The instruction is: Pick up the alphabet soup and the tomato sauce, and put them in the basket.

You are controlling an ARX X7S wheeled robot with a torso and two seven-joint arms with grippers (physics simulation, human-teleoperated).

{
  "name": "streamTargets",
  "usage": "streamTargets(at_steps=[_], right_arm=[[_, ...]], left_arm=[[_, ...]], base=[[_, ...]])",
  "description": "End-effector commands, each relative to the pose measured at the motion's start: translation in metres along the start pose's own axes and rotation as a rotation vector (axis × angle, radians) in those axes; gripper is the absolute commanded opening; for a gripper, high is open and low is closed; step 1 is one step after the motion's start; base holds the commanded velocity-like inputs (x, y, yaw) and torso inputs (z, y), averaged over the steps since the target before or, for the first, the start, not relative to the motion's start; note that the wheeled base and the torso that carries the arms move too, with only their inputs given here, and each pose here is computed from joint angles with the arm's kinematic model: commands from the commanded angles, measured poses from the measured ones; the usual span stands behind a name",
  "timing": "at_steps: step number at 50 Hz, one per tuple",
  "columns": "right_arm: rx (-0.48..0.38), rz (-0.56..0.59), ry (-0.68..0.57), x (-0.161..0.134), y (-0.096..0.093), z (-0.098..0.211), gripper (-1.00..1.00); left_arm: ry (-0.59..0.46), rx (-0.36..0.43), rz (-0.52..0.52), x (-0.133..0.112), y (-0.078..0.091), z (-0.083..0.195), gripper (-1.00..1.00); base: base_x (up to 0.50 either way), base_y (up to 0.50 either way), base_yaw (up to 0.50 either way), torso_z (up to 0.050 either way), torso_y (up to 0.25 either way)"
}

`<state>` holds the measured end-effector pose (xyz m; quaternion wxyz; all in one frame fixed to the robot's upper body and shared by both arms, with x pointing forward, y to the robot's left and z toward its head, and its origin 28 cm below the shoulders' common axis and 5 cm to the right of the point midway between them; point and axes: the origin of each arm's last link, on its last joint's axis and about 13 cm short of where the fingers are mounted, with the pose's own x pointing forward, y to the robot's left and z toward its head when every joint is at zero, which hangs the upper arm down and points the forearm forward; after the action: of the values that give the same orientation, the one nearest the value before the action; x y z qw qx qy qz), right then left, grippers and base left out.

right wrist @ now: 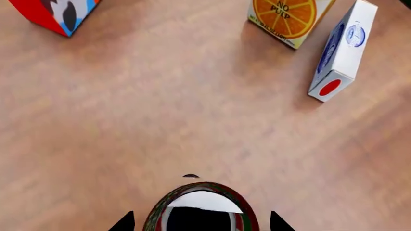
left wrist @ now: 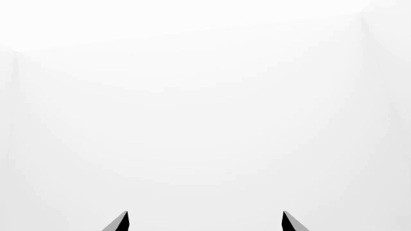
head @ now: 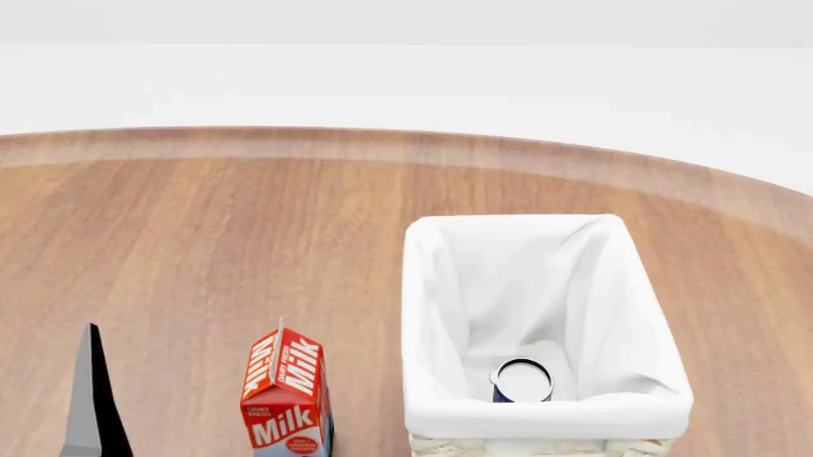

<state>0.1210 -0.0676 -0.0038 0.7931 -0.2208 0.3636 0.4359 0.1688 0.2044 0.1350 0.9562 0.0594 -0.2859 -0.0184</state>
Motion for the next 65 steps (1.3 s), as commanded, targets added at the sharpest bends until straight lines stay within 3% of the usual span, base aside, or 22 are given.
streamTargets(at_steps=[1, 3, 4, 19, 31, 53, 65], right_arm=[[0.002, -0.001, 0.004, 0.003, 0.0, -0.003, 1.0], [-0.002, -0.002, 0.0, 0.002, 0.001, -0.003, 1.0], [0.0, -0.005, -0.005, 0.007, 0.001, -0.008, -1.0], [-0.004, -0.036, -0.025, -0.002, -0.006, -0.002, -1.0], [0.024, -0.121, -0.062, -0.027, -0.028, 0.013, -1.0], [0.112, -0.253, -0.118, -0.043, -0.056, 0.016, -1.0], [0.134, -0.315, -0.197, -0.073, -0.071, 0.036, -1.0]], left_arm=[[-0.001, 0.001, 0.0, 0.0, 0.0, 0.0, 1.0], [-0.001, 0.001, 0.0, 0.0, 0.0, 0.001, 1.0], [0.0, 0.001, 0.0, 0.0, 0.0, 0.0, 1.0], [0.003, 0.002, 0.0, -0.001, 0.0, -0.001, 1.0], [0.003, 0.001, -0.001, 0.0, -0.001, -0.001, 1.0], [-0.003, -0.001, 0.0, 0.0, 0.0, 0.001, 1.0], [0.0, 0.001, -0.003, 0.0, 0.0, 0.001, 1.0]], base=[[0.0, 0.0, 0.0, 0.0, 0.0], [0.0, 0.0, 0.0, 0.0, 0.0], [0.0, 0.0, 0.0, 0.0, 0.0], [0.0, 0.0, 0.0, 0.0, 0.0], [0.0, 0.0, 0.0, 0.0, 0.0], [0.0, 0.0, 0.0, 0.0, 0.0], [0.0, 0.0, 0.0, 0.0, 0.0]])
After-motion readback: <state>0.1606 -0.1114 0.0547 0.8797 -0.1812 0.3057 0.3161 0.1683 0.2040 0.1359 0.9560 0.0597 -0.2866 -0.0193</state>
